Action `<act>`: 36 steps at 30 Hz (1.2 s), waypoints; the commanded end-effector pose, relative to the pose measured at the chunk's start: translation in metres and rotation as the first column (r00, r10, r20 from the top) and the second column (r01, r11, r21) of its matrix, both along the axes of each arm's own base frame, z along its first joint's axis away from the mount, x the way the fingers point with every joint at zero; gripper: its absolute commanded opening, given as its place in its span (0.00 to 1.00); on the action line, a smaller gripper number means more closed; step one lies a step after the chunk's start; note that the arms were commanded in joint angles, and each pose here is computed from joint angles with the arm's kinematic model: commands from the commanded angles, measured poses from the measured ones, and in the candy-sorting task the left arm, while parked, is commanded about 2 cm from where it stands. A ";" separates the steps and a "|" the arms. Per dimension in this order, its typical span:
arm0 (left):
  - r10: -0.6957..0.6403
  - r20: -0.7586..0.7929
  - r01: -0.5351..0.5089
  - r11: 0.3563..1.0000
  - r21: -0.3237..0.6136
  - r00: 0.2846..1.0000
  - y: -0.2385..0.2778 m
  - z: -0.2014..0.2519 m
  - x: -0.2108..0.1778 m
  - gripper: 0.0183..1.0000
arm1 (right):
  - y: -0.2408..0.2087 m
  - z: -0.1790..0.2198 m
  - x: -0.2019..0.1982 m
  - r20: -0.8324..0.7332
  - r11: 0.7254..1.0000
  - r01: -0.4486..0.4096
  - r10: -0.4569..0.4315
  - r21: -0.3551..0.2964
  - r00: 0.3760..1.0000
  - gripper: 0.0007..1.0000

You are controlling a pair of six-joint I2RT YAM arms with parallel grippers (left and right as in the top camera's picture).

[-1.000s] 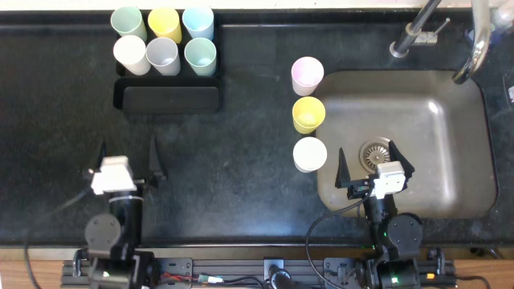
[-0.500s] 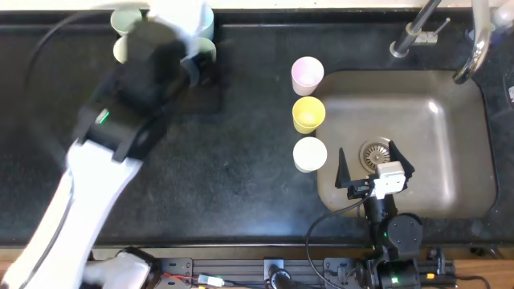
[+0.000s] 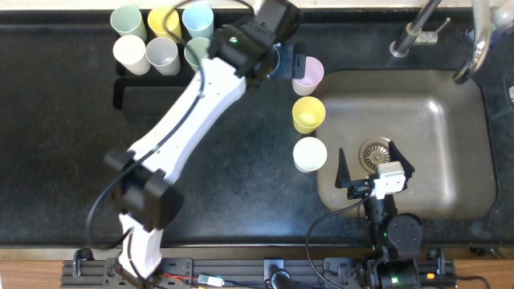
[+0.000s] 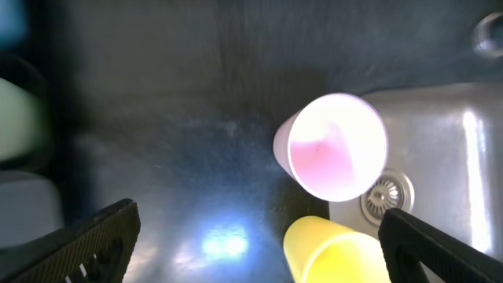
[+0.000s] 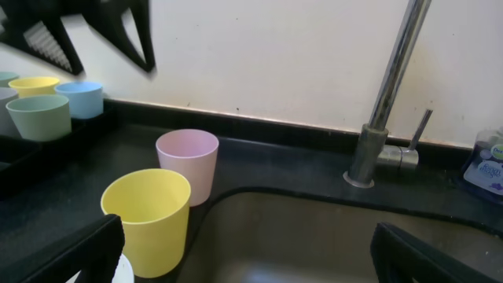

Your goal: Store Cups

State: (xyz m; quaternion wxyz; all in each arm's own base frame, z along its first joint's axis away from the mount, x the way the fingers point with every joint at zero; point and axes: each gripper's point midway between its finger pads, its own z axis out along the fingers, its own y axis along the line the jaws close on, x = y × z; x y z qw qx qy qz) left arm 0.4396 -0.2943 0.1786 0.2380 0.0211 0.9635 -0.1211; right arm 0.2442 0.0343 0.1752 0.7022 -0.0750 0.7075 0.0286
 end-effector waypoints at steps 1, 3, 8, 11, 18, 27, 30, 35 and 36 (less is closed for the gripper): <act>0.024 -0.026 -0.026 0.997 -0.078 0.999 -0.024 -0.013 0.007 1.00 | 0.000 -0.003 0.000 0.002 1.000 -0.004 0.004 -0.003 1.000 0.99; 0.036 -0.028 -0.038 0.996 -0.082 0.999 -0.029 -0.022 0.013 1.00 | 0.000 -0.003 0.000 0.002 1.000 -0.004 0.004 -0.003 1.000 1.00; 0.056 -0.039 -0.059 0.995 -0.082 0.998 -0.035 -0.036 0.024 1.00 | 0.000 -0.003 0.000 0.001 1.000 -0.004 0.004 -0.003 1.000 1.00; 0.060 -0.055 -0.064 0.995 -0.077 0.997 -0.038 -0.046 0.027 1.00 | 0.000 -0.003 0.000 0.002 1.000 -0.004 0.004 -0.003 1.000 1.00; 0.078 -0.098 -0.084 0.995 -0.057 0.992 -0.041 -0.073 0.028 0.98 | 0.000 -0.003 0.000 0.002 1.000 -0.004 0.004 -0.003 1.000 1.00; 0.090 -0.078 -0.092 0.996 -0.013 0.993 -0.038 -0.086 0.033 0.74 | 0.000 -0.003 0.000 0.002 1.000 -0.004 0.004 -0.003 1.000 1.00; 0.089 -0.076 -0.090 0.996 -0.016 0.993 -0.040 -0.087 0.033 0.63 | 0.000 -0.003 0.000 0.001 1.000 -0.004 0.004 -0.003 1.000 1.00; 0.039 -0.048 -0.040 0.999 -0.024 0.998 -0.048 -0.085 0.036 0.47 | 0.000 -0.003 0.000 0.001 1.000 -0.004 0.004 -0.003 1.000 1.00; 0.032 -0.041 -0.033 0.999 -0.025 0.999 -0.050 -0.084 0.036 0.43 | 0.000 -0.003 0.000 0.002 1.000 -0.004 0.004 -0.003 1.000 0.99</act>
